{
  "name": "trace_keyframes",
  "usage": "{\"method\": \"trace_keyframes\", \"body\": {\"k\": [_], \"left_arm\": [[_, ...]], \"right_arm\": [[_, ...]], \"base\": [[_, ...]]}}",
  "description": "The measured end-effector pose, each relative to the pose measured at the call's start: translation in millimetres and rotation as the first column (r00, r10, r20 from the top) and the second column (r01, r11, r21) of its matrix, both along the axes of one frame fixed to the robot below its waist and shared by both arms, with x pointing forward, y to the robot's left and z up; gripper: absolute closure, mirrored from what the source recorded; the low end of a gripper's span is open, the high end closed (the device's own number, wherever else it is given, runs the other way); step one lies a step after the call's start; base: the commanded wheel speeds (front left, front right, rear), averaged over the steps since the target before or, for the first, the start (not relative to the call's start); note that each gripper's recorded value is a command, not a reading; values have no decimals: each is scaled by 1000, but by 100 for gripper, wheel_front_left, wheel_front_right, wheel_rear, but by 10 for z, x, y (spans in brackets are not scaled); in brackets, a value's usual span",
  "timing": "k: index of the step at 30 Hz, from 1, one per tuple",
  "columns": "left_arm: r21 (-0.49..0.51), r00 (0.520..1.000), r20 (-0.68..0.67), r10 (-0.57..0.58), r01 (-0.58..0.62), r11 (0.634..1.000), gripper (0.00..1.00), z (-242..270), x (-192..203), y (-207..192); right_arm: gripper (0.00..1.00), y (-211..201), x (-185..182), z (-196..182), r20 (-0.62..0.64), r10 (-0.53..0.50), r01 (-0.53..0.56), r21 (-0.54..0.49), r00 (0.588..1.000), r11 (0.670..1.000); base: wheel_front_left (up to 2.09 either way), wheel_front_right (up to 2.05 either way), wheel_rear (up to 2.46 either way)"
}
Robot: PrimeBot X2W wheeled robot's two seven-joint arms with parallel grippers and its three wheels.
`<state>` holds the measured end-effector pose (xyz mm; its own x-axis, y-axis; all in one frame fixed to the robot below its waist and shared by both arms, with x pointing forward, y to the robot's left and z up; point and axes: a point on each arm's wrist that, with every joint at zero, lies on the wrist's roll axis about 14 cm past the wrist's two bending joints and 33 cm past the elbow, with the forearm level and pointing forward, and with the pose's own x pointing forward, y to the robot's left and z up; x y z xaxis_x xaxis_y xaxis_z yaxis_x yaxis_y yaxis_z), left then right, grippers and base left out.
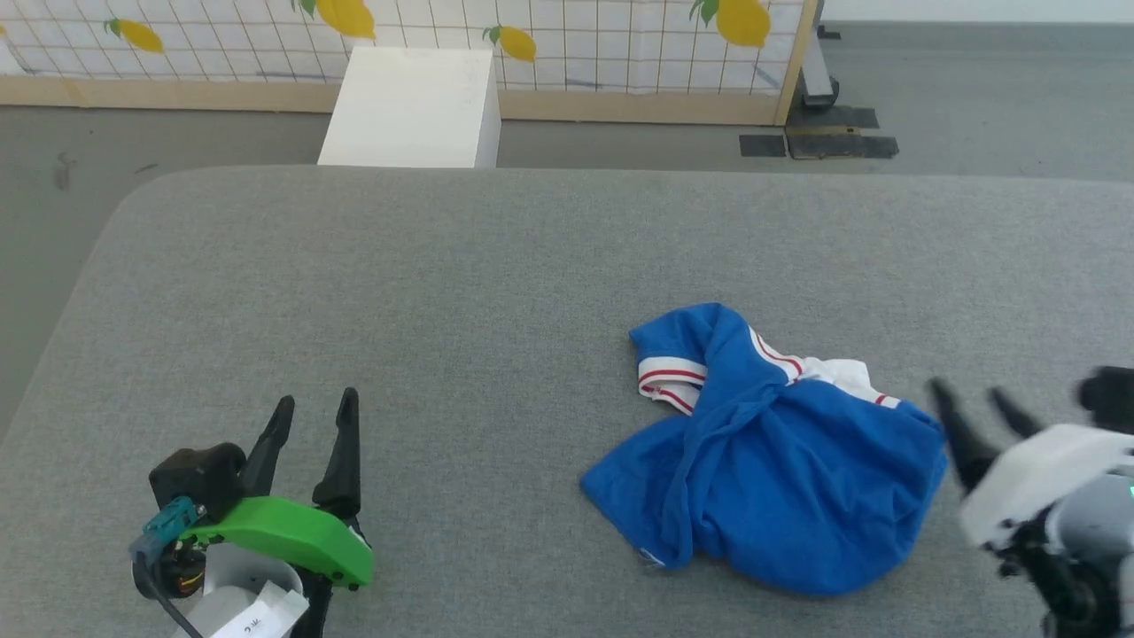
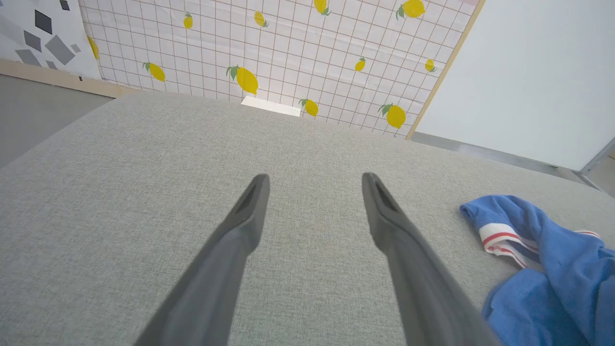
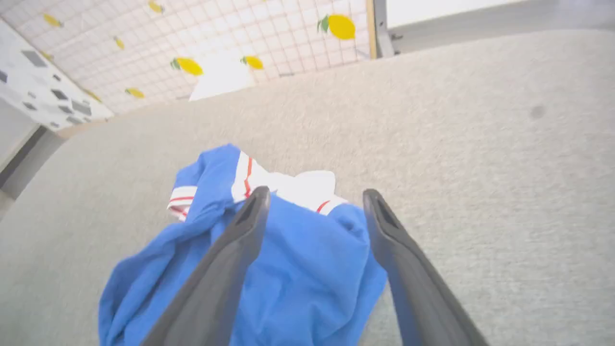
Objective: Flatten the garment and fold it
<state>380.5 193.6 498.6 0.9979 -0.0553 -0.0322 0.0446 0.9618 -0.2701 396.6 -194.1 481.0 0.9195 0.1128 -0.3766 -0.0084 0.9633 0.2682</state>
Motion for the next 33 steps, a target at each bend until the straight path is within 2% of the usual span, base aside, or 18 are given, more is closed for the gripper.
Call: {"method": "trace_keyframes", "body": {"k": [4,10,13,17,20,23,24,26,28,33], "left_arm": [[0,1000,9,-3,3,1000,0,31,-16,-8],[-12,999,-26,-46,46,999,0,-32,-31,-161],[-22,990,-84,-116,115,993,0,-110,21,-394],[-36,951,-143,-274,272,962,0,-75,203,-883],[-44,863,-278,-421,427,903,0,-201,253,-1336],[-34,744,-439,-504,547,837,0,-421,192,-1632],[-25,691,-507,-515,586,810,0,-525,151,-1695],[-12,600,-611,-517,646,764,0,-689,81,-1771],[12,529,-695,-487,686,727,0,-842,31,-1772],[52,416,-802,-429,763,644,0,-1099,-30,-1784]], "right_arm": [[0,-284,4,132,92,-102,104,-18,990,994],[0,-380,-71,16,67,-141,143,-14,988,990],[0,-402,-75,-40,51,-148,149,-17,988,989],[0,-397,-62,-110,28,-146,146,-20,989,989],[0,-381,-21,-133,20,-141,142,-20,990,990],[0,-372,0,-163,10,-138,138,-20,990,990],[0,-374,9,-172,7,-139,139,-20,990,990],[0,-384,13,-196,0,-141,141,-21,990,990],[0,-403,4,-225,-8,-147,147,-23,989,989],[0,-503,-42,-317,-38,-175,174,-32,984,984]], "base": [[0,0,0],[0,0,0],[0,0,0],[0,0,0],[0,0,0],[0,0,0],[0,0,0],[0,0,0],[0,0,0],[0,0,0]]}}
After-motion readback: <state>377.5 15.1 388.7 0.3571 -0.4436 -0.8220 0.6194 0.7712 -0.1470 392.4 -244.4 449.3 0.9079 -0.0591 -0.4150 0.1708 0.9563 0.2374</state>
